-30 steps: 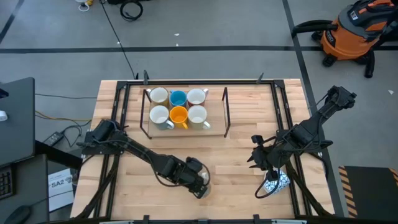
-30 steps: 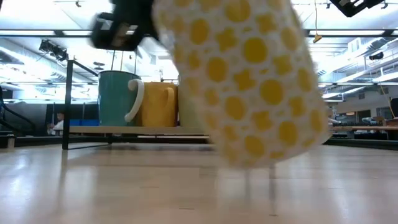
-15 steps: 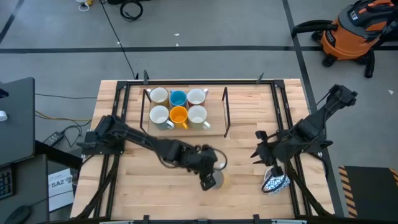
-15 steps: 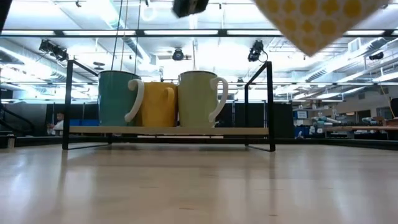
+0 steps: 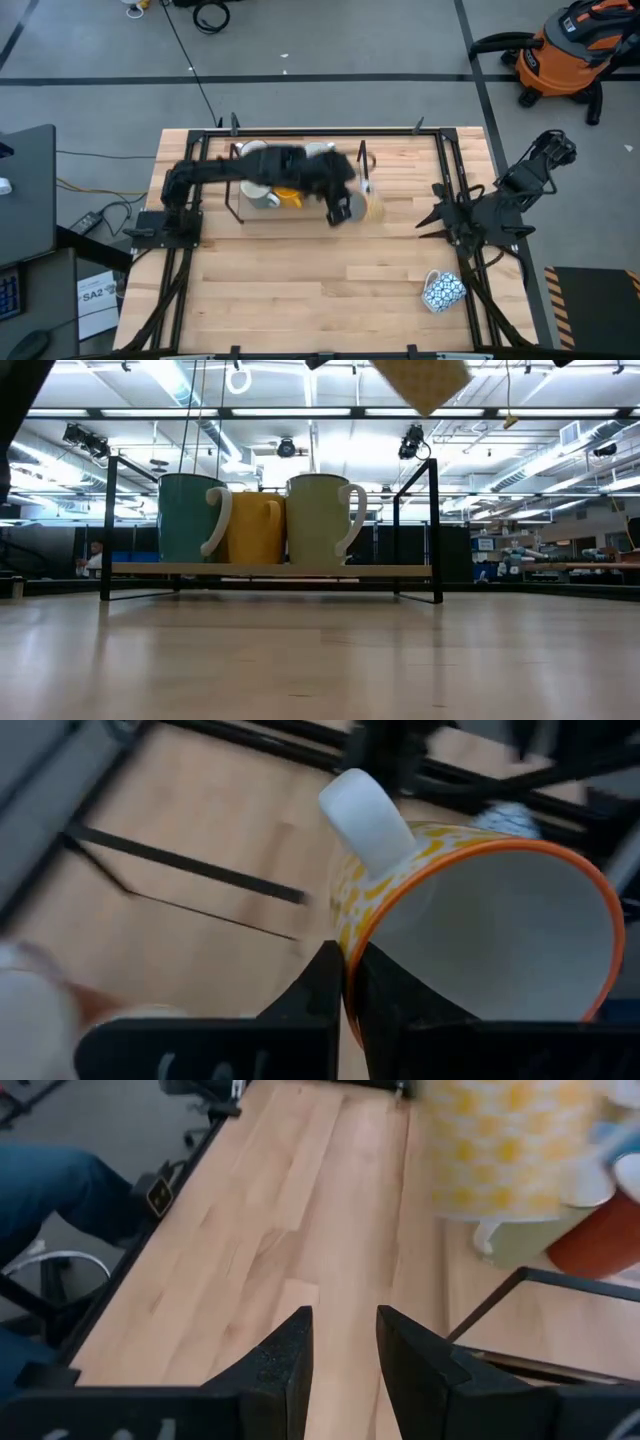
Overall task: Place coffee mugs
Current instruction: Put the yellow patterned mug on the shelf
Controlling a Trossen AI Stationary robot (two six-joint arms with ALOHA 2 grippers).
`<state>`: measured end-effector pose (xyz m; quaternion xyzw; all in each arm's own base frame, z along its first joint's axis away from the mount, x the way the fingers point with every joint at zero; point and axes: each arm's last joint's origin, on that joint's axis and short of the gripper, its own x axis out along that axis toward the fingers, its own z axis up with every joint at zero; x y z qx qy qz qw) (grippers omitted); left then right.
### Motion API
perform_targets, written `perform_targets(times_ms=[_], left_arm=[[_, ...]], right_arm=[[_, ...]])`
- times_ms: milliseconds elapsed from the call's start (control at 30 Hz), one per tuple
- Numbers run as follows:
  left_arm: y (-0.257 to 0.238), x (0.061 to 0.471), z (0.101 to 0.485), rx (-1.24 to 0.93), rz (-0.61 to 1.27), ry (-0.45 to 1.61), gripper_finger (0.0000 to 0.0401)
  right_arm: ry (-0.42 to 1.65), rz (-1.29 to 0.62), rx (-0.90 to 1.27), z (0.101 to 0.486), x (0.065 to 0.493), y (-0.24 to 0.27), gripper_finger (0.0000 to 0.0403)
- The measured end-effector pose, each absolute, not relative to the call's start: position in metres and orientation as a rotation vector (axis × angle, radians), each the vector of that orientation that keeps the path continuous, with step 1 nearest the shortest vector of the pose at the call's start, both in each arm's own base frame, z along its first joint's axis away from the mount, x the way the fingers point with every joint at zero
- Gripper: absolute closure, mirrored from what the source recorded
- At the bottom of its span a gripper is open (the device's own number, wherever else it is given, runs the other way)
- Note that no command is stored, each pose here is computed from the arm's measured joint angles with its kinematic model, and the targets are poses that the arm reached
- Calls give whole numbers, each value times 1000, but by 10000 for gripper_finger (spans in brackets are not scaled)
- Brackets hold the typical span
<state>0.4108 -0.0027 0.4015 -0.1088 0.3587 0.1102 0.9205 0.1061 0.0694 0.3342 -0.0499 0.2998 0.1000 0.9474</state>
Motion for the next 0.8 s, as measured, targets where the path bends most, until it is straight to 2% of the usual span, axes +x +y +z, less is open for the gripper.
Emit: perform_targets(times_ms=[133,433,800], left_arm=[[40,404,412,-163,284,732,381],[112,393,408,-122,393,754,381],[142,386,402,-156,441,774,381]], right_arm=[[578,209,-81,338,99,64,285],[562,211,-70,340,96,61,285],[535,108,-91,340,97,57,285]])
